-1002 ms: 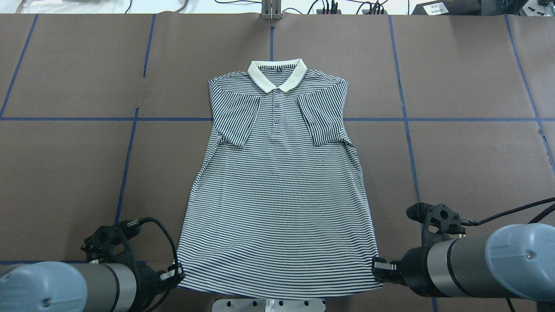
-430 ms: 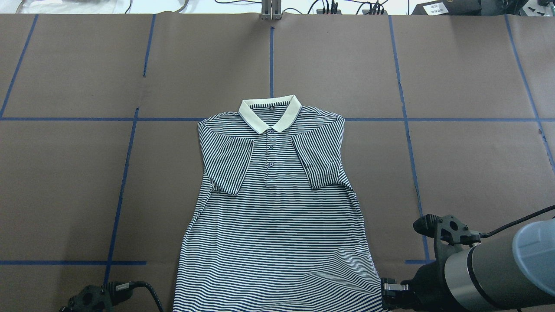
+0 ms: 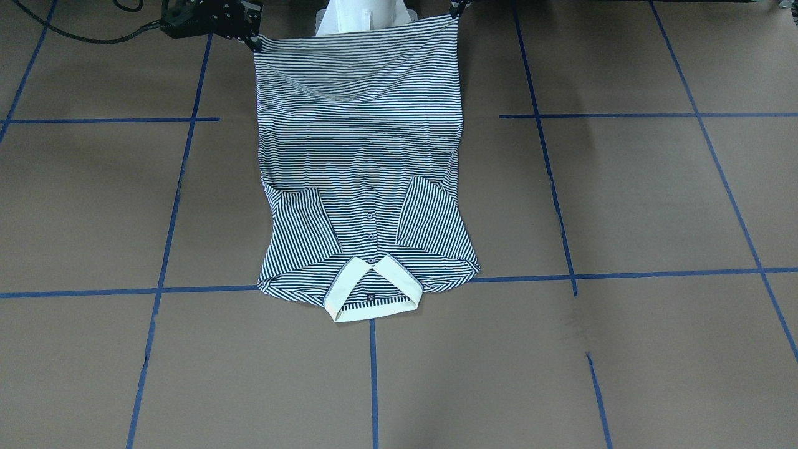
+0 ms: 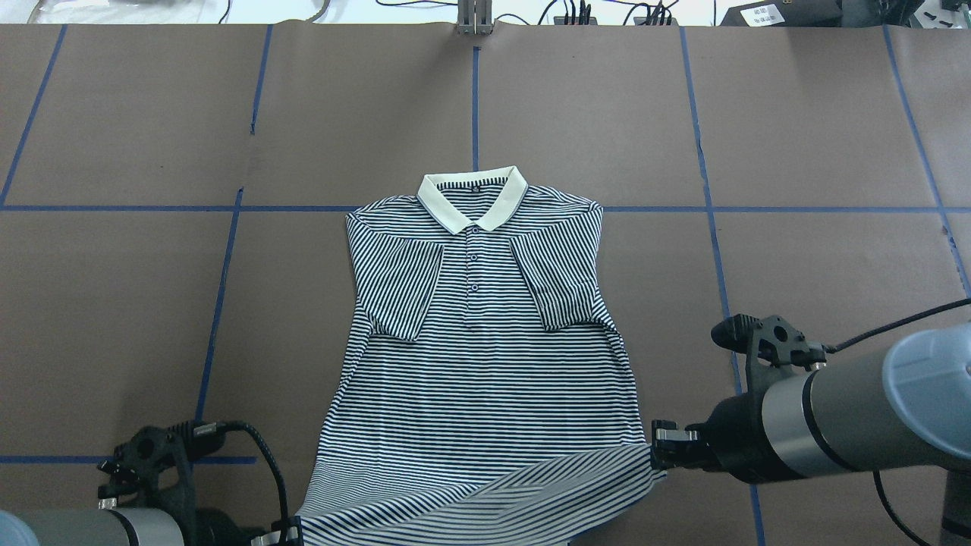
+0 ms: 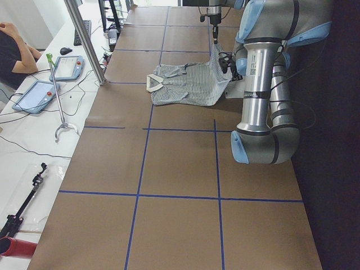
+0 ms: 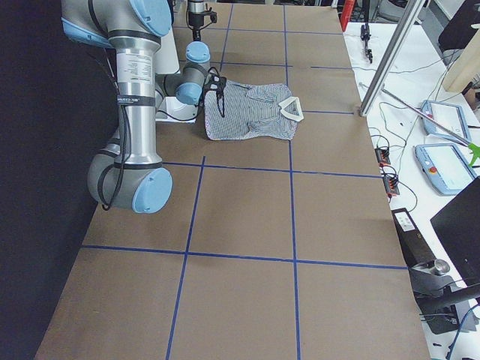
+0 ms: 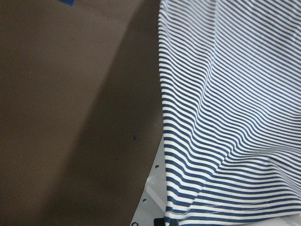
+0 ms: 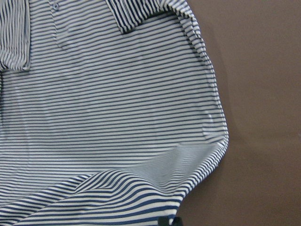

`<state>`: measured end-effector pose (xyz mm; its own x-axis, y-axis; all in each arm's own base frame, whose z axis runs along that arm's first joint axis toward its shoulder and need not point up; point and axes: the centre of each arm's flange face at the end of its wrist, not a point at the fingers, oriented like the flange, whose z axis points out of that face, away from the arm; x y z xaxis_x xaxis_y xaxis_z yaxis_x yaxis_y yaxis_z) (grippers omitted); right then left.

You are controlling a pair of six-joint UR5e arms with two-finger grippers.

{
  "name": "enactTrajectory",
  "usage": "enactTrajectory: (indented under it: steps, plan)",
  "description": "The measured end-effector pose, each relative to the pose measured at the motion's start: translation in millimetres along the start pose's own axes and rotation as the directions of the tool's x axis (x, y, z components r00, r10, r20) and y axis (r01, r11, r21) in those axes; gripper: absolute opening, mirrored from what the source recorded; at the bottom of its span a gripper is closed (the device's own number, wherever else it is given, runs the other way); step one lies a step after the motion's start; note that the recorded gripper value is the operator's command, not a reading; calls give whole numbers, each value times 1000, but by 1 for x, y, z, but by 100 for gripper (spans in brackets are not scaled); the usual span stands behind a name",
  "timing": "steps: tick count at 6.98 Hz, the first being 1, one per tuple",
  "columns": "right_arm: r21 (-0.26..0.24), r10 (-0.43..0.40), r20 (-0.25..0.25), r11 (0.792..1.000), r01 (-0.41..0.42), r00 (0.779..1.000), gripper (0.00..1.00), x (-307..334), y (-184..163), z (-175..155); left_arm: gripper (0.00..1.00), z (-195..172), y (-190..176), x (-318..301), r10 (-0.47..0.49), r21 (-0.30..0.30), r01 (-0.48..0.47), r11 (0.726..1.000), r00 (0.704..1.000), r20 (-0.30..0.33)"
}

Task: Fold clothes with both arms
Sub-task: 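Lift the hem with both grippers and fold it toward the collar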

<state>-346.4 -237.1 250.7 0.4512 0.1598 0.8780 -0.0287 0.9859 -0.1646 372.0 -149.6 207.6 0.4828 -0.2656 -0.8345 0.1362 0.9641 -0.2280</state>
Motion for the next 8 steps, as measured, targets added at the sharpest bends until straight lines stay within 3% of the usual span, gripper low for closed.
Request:
enactTrajectory:
  steps: [3, 5, 8]
  plan:
    - [160, -127, -18, 979, 128, 992, 0, -16, -92, 4, 0, 14, -80, 15, 92, 169, -95, 981, 995, 24]
    - [245, -115, -35, 962, 121, 993, 0, -30, -155, 3, 0, 14, -122, 32, 86, 245, -89, 966, 996, 21]
    - [312, -71, -103, 945, 101, 992, 0, -45, -257, 25, 0, 42, -209, 49, 67, 355, -85, 931, 996, 61]
